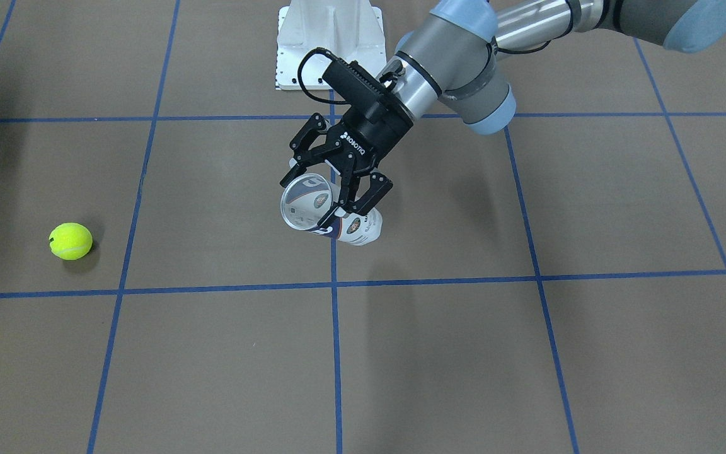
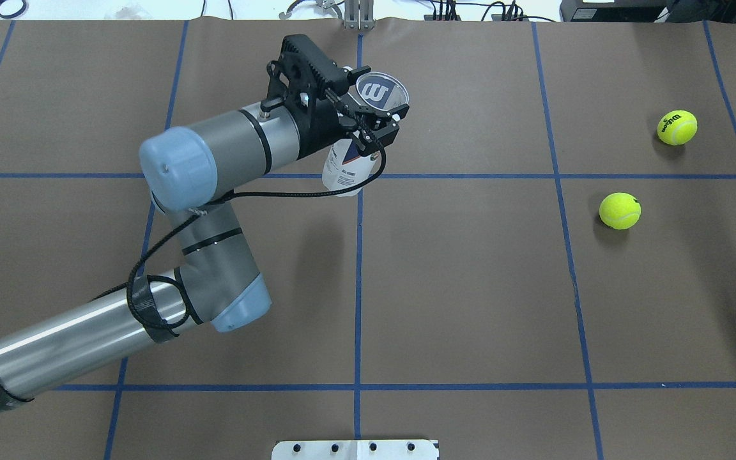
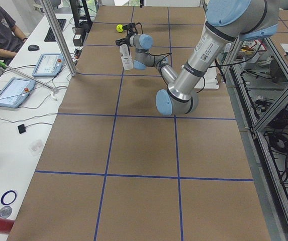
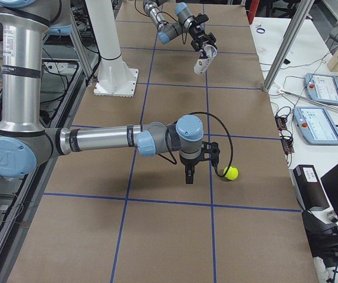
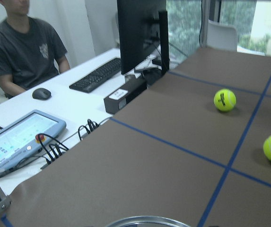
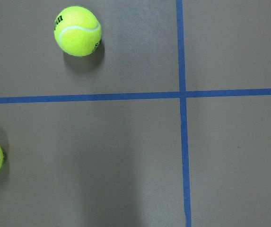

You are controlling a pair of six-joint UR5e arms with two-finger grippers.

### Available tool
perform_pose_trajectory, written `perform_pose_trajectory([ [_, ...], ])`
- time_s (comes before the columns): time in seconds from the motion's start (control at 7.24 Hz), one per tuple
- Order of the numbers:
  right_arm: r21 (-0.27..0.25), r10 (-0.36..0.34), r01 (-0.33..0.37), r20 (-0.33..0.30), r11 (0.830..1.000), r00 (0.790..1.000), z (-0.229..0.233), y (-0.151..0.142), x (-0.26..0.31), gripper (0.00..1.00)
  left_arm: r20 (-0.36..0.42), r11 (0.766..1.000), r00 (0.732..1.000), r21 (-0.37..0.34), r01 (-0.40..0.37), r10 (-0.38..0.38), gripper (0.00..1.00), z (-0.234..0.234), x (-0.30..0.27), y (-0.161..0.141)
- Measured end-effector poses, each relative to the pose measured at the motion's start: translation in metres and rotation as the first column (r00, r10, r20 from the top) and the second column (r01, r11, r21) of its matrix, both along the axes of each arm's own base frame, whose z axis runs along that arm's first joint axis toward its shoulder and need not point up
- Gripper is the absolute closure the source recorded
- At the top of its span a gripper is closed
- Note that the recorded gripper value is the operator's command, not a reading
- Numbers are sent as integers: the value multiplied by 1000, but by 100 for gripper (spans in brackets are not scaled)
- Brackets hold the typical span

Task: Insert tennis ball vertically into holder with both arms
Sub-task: 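Lift the can with the left gripper and stand it upright, then reach the right gripper to the nearer yellow tennis ball and grasp it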

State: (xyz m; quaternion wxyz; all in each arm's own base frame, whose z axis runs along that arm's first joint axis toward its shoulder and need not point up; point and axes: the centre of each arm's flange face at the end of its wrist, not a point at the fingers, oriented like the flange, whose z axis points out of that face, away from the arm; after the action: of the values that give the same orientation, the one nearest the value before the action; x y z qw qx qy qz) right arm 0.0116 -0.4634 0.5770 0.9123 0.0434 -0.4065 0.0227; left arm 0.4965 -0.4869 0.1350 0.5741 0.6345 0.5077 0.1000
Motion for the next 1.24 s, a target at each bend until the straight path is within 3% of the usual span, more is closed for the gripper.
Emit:
perform_pose_trajectory([
  [0.28,39,-21,20,22,999,1000,-18,-1,-17,0,-162,997,984,12,75,-72,19,46,28,20],
  [0.55,13,-11,11,31,1000,999,-31,-1,-57,0,-249,995,964,22,98,-90,19,84,34,36],
  [1.24,-16,-36,36,25,999,999,-53,-9,-128,1,-283,995,956,25,93,-82,18,98,42,52],
])
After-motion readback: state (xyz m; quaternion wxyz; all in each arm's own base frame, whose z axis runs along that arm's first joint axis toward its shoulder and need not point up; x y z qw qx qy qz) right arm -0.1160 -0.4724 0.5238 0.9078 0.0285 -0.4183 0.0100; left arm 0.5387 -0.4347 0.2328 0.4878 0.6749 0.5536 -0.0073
